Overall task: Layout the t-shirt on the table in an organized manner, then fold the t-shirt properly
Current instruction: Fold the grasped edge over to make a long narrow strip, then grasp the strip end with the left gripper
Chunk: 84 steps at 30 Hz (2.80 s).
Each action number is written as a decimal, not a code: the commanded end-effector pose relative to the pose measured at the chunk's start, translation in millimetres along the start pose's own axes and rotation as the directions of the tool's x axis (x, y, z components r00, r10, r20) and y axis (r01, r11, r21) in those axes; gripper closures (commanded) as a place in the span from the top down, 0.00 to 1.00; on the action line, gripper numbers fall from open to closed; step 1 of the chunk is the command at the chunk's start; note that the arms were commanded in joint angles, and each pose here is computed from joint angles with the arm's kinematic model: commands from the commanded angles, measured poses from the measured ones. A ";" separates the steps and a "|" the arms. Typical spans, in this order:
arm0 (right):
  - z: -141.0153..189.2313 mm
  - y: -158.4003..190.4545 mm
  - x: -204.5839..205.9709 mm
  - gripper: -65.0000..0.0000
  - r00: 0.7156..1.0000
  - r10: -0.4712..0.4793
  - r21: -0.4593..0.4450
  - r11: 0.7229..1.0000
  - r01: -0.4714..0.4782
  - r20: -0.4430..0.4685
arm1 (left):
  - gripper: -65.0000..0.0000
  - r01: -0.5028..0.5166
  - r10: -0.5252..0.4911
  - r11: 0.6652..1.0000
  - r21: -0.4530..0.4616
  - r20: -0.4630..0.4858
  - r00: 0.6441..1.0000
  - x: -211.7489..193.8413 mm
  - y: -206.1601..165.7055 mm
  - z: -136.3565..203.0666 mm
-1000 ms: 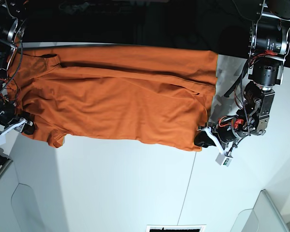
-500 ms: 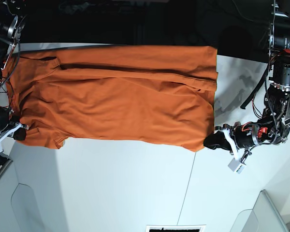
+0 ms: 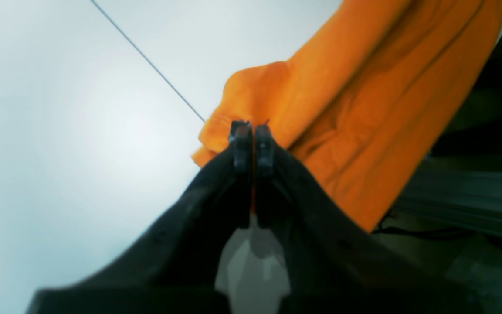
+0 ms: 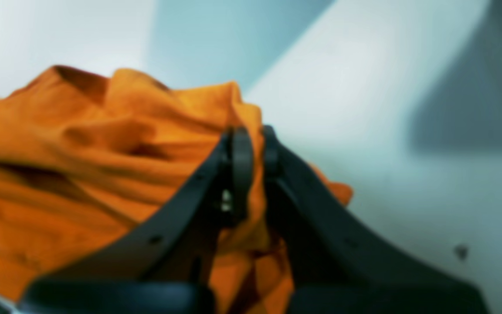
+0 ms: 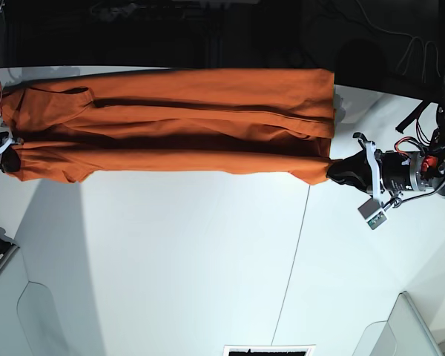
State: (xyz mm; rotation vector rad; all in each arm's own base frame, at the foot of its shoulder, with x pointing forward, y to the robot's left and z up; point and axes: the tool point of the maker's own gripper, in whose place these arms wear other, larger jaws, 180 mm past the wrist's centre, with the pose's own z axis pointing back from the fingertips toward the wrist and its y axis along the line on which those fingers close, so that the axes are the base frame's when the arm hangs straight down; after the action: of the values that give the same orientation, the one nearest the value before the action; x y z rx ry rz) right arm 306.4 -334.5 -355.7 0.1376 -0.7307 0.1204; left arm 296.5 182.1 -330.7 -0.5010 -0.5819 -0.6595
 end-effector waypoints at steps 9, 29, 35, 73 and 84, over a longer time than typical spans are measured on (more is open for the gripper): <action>9.8 5.2 -26.0 0.00 0.999 0.011 0.006 1.000 -0.011 -0.033 | 0.00 -0.042 0.041 0.998 -0.036 -0.046 0.998 -30.7 -14.4 -1.9; 19.0 5.4 34.7 0.47 0.986 -0.043 0.003 0.999 0.044 0.163 | 0.41 -0.062 0.061 0.997 -0.035 -0.022 0.998 -29.9 -15.2 -2.7; -11.1 34.7 5.5 0.47 0.999 0.009 0.055 0.998 -0.011 0.042 | 0.41 -0.062 0.061 0.997 -0.035 -0.018 0.998 -29.0 -15.1 -2.7; 28.1 59.5 -50.0 0.42 0.995 0.041 0.092 0.995 -0.033 -0.085 | 0.53 -0.156 0.156 0.988 0.008 0.013 0.988 -42.5 -2.1 21.8; 27.7 59.3 -48.3 0.42 0.997 0.038 0.092 0.995 -0.032 -0.074 | 0.62 -0.455 0.433 0.889 0.042 0.242 0.868 -84.9 -2.8 47.2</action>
State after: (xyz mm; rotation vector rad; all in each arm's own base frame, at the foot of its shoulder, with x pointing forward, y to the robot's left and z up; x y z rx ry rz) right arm 235.3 -279.3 -374.7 0.2161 -0.6116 0.1766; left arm 216.2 241.6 -362.0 -0.5942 -0.6408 -0.1126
